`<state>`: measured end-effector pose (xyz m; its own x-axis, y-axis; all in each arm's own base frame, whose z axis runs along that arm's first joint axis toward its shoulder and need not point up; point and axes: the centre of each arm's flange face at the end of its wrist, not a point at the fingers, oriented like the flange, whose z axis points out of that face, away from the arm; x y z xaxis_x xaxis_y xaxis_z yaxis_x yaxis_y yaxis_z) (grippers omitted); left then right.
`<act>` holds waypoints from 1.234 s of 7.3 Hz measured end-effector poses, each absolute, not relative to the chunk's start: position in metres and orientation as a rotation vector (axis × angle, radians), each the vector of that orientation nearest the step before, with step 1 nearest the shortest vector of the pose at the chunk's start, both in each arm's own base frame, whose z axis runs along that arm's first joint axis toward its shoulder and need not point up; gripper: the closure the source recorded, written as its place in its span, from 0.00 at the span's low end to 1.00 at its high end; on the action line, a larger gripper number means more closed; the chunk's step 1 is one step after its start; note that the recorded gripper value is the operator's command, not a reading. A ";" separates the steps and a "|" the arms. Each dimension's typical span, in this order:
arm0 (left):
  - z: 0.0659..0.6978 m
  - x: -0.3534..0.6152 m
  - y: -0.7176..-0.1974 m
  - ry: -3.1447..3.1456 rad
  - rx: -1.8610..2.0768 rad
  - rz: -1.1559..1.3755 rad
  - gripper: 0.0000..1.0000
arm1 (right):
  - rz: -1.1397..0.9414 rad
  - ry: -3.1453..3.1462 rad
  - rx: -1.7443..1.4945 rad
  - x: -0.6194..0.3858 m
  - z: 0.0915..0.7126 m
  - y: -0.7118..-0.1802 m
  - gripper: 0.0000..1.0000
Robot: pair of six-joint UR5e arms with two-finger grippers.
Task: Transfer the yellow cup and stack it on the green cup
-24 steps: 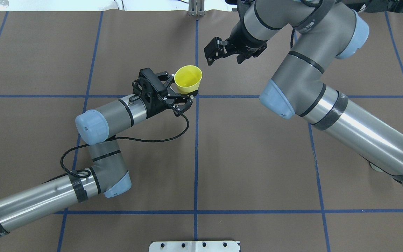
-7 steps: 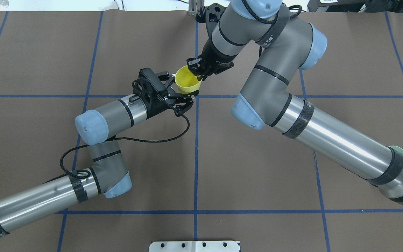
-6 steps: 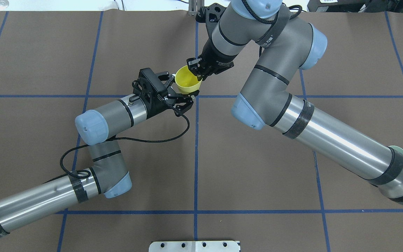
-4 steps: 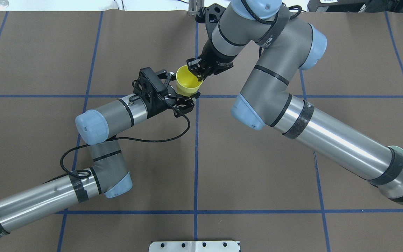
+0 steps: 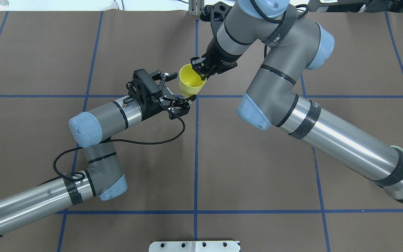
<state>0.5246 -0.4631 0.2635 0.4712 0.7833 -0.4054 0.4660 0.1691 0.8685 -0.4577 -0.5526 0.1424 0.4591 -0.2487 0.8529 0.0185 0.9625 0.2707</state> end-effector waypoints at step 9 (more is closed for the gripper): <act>0.389 0.424 -0.579 1.100 1.022 -0.065 0.00 | 0.138 -0.915 0.080 -0.135 0.435 -0.454 1.00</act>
<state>0.4237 -0.5793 0.3893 0.4991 0.4212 -0.7573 0.5069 0.5668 0.6494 -0.1347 -0.4543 0.4345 0.6017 0.0847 0.7942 -0.1528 0.9882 0.0103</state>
